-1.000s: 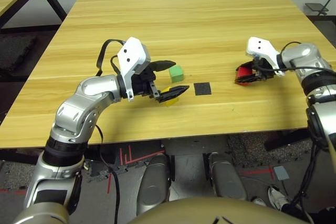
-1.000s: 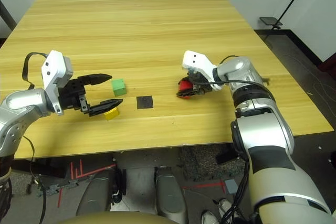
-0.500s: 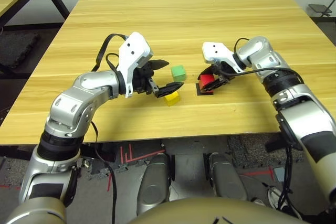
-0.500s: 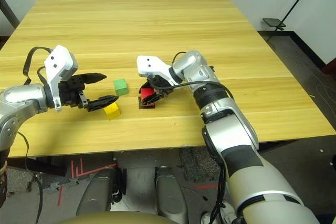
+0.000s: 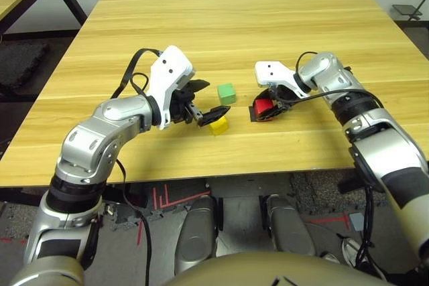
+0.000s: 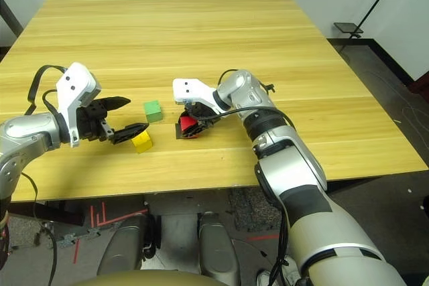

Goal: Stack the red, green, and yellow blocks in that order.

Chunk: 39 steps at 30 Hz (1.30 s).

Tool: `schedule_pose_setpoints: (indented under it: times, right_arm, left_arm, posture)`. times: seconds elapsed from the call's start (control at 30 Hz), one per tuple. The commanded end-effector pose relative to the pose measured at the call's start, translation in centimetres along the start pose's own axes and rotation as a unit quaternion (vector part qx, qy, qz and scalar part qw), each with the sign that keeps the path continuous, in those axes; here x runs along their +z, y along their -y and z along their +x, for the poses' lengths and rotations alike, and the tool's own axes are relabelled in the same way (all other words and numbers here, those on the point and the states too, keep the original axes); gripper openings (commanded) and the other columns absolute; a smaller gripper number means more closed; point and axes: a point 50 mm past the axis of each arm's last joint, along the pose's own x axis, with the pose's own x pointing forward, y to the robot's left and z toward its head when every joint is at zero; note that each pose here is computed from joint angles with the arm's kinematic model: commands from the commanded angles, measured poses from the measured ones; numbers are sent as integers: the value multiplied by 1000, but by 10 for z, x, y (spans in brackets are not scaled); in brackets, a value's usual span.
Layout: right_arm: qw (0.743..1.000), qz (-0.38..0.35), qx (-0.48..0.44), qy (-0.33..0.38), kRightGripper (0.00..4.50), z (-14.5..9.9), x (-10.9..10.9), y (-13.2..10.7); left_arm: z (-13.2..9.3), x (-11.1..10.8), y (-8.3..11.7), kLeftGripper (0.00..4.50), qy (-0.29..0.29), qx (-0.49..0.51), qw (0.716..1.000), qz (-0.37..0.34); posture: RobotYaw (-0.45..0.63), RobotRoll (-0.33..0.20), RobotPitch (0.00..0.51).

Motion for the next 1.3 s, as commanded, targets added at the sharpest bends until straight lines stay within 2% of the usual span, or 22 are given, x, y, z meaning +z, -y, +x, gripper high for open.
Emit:
schedule_pose_setpoints:
  times: [0.03,0.27,0.4,0.5,0.7,0.9,1.1,1.3]
  right_arm:
    - [1000,-4,-1,-7,2051,2,-3,0]
    - [1000,-13,-4,-8,2051,1,-6,-1]
    - [999,-24,2,28,3326,-5,3,1]
    - [998,-31,-7,48,4471,-17,14,4]
    - [994,-44,-36,90,4471,-59,34,8]
    - [985,-22,-90,144,4471,-100,47,7]
    - [984,4,-123,132,4471,-116,35,-1]
    - [981,41,-137,128,4471,-114,18,-13]
  left_arm:
    - [-3,-2,-1,4500,-23,1,1000,-3]
    - [-3,-9,10,4500,-82,-28,996,-8]
    - [2,-11,19,4500,-90,-36,995,-6]
    - [8,-12,25,4500,-91,-37,995,2]
    - [20,-16,33,4500,-88,-44,995,24]
    - [28,-1,16,4500,-61,-24,996,61]
    - [46,21,-21,4500,-54,-28,989,132]
    - [81,21,-44,4500,-75,-68,980,171]
  posture:
    - [520,-231,106]
    - [497,-218,99]
    - [482,-211,96]
    - [470,-207,94]
    - [445,-196,82]
    - [421,-181,77]
    - [367,-168,69]
    - [319,-154,69]
